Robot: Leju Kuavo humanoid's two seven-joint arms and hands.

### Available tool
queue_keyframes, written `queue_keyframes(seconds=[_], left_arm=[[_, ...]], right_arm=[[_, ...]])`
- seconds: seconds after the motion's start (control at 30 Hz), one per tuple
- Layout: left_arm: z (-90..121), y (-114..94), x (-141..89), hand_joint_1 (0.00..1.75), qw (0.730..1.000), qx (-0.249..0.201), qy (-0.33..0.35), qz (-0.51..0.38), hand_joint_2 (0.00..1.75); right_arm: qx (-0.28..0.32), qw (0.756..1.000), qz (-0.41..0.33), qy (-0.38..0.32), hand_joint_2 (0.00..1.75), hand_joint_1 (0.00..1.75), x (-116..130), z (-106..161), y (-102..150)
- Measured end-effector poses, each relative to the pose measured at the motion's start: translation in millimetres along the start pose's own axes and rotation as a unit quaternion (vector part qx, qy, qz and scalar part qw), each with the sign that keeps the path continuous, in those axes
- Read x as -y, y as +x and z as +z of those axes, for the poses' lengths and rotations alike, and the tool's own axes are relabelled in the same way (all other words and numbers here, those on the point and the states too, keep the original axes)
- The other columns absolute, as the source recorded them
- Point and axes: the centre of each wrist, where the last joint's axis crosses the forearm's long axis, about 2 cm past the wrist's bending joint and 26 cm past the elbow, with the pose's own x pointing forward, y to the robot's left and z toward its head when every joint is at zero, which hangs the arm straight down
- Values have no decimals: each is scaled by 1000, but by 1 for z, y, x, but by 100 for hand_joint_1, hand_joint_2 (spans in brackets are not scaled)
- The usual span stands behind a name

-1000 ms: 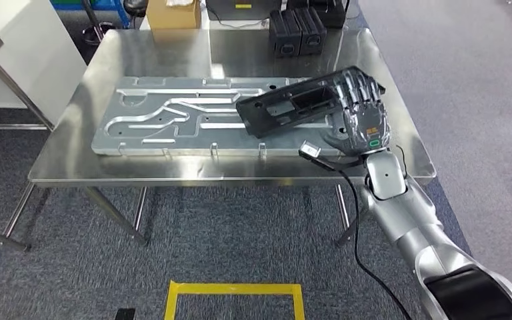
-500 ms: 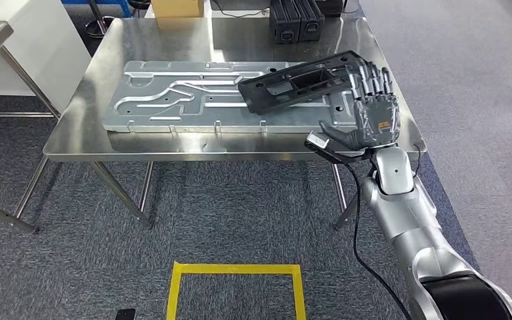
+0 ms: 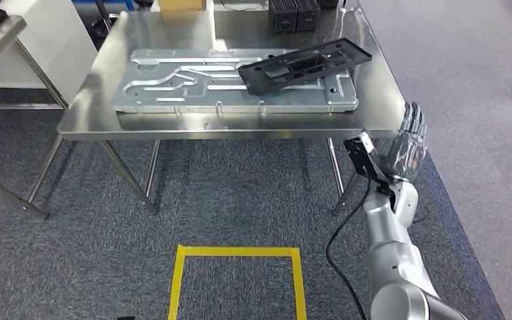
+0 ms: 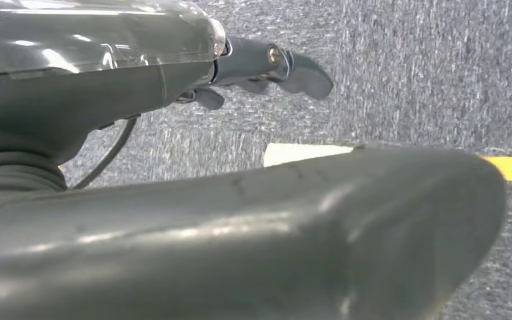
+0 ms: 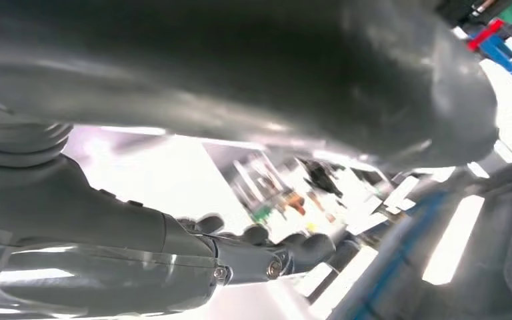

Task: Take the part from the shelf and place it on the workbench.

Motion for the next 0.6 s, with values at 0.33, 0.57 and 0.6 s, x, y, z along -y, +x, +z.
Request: queue_keyframes(seconds=[0.33, 0.57, 0.6], left_arm=[[0, 2, 1, 0, 1000, -2, 0, 0, 0], [0, 0, 1, 0, 1000, -3, 1, 0, 0], [1, -1, 1, 0, 1000, -5, 2, 0, 0]], right_arm=[[-216, 959, -179, 29, 0, 0, -38, 71, -20], [-276, 935, -217, 58, 0, 0, -47, 97, -21], [-286, 931, -220, 63, 0, 0, -48, 102, -22]])
